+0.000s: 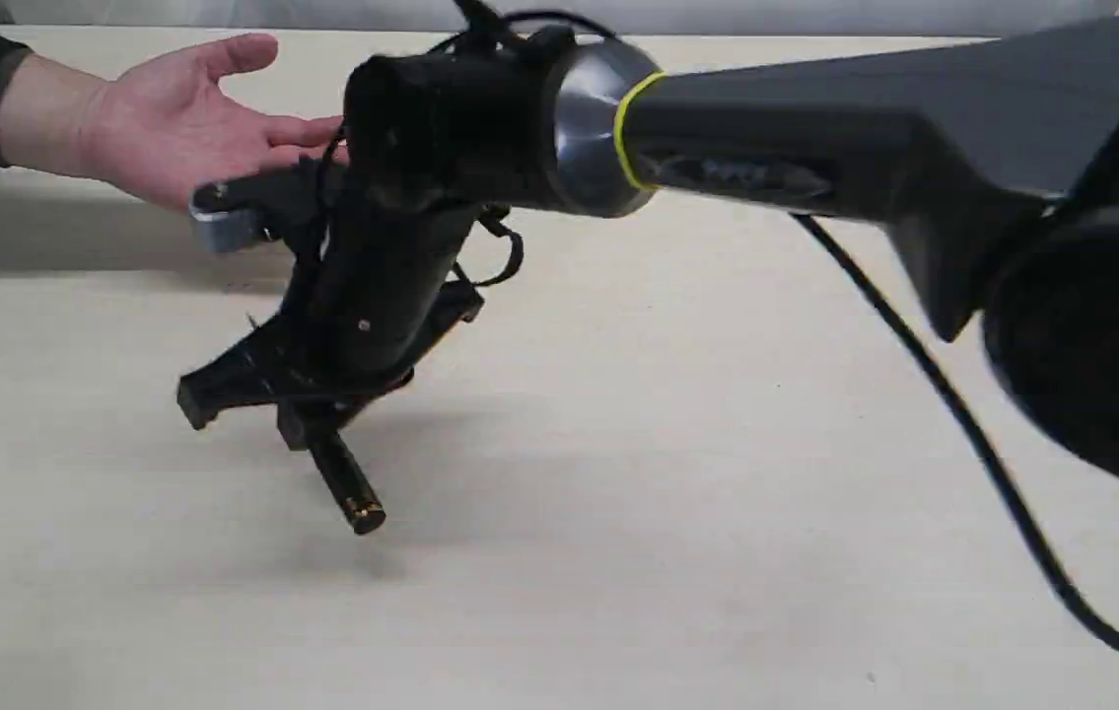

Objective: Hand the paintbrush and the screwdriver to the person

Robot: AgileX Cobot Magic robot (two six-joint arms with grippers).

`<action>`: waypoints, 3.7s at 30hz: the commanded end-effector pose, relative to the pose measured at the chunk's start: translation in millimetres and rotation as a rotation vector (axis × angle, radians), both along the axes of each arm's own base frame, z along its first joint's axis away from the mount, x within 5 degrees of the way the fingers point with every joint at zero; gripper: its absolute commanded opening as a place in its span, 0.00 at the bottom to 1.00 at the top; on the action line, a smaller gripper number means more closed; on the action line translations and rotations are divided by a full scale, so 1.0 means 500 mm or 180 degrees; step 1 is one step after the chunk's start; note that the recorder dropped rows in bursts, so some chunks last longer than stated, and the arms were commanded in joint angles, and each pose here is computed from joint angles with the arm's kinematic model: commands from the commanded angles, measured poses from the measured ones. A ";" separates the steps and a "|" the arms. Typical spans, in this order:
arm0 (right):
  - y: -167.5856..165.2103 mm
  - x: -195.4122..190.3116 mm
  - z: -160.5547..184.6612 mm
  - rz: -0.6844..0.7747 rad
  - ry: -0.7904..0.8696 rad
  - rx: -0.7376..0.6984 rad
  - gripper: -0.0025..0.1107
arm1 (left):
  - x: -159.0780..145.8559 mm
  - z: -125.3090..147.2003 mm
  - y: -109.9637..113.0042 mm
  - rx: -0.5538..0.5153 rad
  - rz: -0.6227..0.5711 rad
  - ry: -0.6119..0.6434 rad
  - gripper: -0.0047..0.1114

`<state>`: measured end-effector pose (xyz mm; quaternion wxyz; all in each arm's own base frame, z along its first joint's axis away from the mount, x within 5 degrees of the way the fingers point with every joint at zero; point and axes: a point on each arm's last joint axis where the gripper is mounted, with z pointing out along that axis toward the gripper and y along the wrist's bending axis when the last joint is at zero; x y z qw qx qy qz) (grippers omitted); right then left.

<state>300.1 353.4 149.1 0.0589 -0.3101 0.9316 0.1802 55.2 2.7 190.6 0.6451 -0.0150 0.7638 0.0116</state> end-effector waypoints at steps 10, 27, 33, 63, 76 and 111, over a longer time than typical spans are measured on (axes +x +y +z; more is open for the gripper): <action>-0.015 -0.016 0.260 0.0163 -0.1040 0.0998 0.06 | 0.000 0.000 -0.001 -0.0019 -0.0028 -0.0020 0.04; 0.045 0.071 0.133 0.0062 -0.1614 0.1047 0.33 | 0.000 0.000 -0.001 -0.0006 -0.0027 -0.0021 0.04; 0.050 0.074 0.120 0.0118 -0.1547 0.0981 0.44 | 0.000 0.000 -0.001 -0.0006 -0.0027 -0.0021 0.04; -0.205 -0.098 0.359 -0.0050 -0.2549 0.1161 0.06 | 0.000 0.000 -0.001 -0.0019 -0.0028 -0.0019 0.04; -0.490 -0.314 0.301 -0.0823 -0.3181 0.1627 0.06 | 0.000 0.000 -0.001 -0.0013 -0.0028 -0.0028 0.04; -0.657 -0.459 0.277 -0.1400 -0.3747 0.0967 0.06 | 0.000 0.000 -0.001 -0.0017 -0.0027 -0.0019 0.04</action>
